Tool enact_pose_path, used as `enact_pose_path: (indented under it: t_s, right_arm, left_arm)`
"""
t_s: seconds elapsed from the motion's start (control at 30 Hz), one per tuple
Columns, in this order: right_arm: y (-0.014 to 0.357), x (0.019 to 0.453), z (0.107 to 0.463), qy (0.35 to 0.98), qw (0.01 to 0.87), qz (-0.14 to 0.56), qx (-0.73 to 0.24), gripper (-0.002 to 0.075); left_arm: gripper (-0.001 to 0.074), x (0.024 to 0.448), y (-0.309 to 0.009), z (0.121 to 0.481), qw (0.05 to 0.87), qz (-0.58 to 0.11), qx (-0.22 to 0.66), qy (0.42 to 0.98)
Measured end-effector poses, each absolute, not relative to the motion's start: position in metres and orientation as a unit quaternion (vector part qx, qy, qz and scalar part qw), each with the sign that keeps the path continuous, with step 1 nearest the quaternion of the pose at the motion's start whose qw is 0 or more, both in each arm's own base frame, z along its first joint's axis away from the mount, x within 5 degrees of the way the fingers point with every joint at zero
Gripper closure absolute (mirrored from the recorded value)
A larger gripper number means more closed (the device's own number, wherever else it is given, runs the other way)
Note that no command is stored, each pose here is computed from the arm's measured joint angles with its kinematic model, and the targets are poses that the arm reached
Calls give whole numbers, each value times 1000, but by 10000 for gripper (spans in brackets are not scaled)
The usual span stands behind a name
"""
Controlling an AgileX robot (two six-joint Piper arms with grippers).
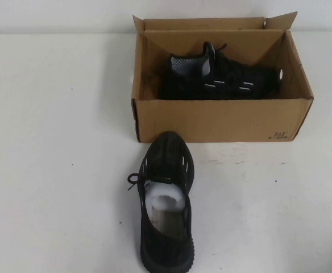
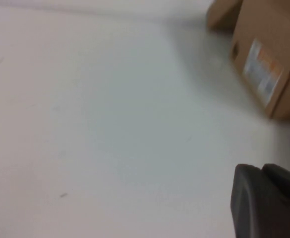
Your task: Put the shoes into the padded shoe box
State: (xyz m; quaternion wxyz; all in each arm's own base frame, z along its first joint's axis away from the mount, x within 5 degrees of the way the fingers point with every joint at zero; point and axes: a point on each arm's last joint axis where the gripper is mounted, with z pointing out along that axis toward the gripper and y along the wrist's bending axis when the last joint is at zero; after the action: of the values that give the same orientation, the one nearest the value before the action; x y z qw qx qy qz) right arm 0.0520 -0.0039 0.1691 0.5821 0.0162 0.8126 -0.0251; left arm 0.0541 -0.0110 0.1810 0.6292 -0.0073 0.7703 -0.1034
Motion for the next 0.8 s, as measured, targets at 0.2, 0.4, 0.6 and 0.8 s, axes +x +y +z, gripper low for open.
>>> enact_pose_path:
  t_s: [0.2, 0.4, 0.6, 0.8]
  right_arm:
    - [-4, 52, 169, 813, 582, -25, 16, 735]
    - [-4, 52, 169, 813, 582, -25, 16, 735]
    - [-4, 52, 169, 813, 582, -25, 16, 735]
    - [-4, 52, 169, 813, 582, -25, 16, 735]
  left_arm:
    - [739, 56, -11, 194, 659, -213, -116, 712]
    - [739, 56, -8, 200, 678, -229, -148, 682]
    - [739, 55, -14, 227, 660, -245, -122, 700]
    - [739, 70, -29, 285, 552, -219, -22, 804]
